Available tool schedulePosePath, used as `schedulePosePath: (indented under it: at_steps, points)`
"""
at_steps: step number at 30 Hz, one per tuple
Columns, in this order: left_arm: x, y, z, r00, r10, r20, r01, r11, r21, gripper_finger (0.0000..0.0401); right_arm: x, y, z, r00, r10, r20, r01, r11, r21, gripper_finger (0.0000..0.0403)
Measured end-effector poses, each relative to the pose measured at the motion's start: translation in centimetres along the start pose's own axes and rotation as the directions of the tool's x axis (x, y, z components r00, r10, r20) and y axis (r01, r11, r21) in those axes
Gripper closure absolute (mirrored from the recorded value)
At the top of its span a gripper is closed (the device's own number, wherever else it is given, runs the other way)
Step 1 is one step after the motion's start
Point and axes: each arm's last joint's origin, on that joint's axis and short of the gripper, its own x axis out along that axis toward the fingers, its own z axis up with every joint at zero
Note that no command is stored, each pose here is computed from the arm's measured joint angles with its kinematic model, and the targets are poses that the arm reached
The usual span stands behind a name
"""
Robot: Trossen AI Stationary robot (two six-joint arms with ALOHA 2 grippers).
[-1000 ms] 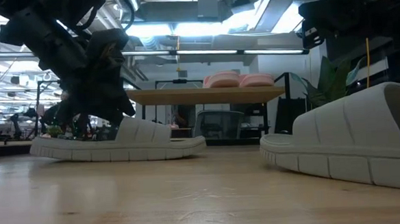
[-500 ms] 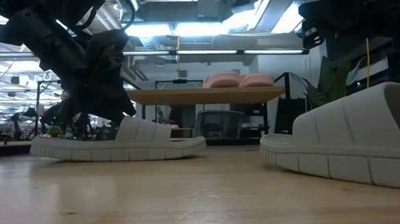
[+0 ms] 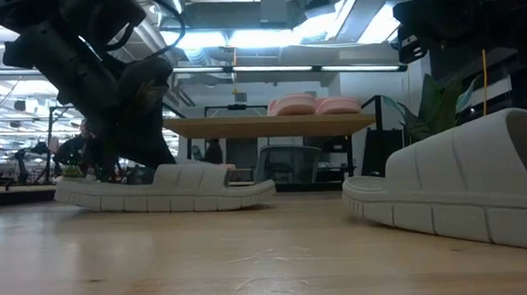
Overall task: Pick and place slides into the shelf
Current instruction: Put the left gray slipper on the shelf
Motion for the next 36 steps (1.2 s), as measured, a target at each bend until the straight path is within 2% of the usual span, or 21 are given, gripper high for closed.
schedulePosePath:
  at_steps: [5,11,16,20,26,32,36]
  points:
    - [-0.2,-0.2,-0.1,0.998,-0.038,-0.049,0.04,0.999,0.027,0.0399,0.0,0.0,0.0,1.0,-0.001,-0.001,0.001,1.0,0.0,0.0386]
    - [-0.2,-0.4,-0.4,0.979,-0.111,-0.169,0.121,0.992,0.046,0.04,0.0,0.0,0.0,1.0,0.0,-0.001,0.0,1.0,0.0,0.0386]
    - [-0.9,-0.4,-0.2,0.972,-0.14,-0.19,0.15,0.988,0.04,0.0401,0.0,0.0,0.0,1.0,-0.001,-0.001,0.001,1.0,0.001,0.0386]
    - [-2.7,-0.4,0.5,0.97,-0.175,-0.169,0.182,0.983,0.028,0.0401,0.0,0.0,0.0,1.0,-0.001,-0.001,0.001,1.0,0.001,0.0386]
    - [-5.4,0.4,1.4,0.979,-0.162,-0.123,0.166,0.986,0.024,0.0401,0.0,0.0,0.0,1.0,-0.001,-0.001,0.001,1.0,0.001,0.0386]
    - [-6.5,1.5,1.0,0.977,-0.105,-0.184,0.11,0.994,0.019,0.0401,0.0,0.0,0.0,1.0,-0.001,-0.001,0.001,1.0,0.001,0.0386]
    - [-6.8,1.3,0.5,0.957,-0.138,-0.256,0.149,0.988,0.026,0.0401,0.0,0.0,0.0,1.0,-0.001,-0.001,0.001,1.0,0.001,0.0386]
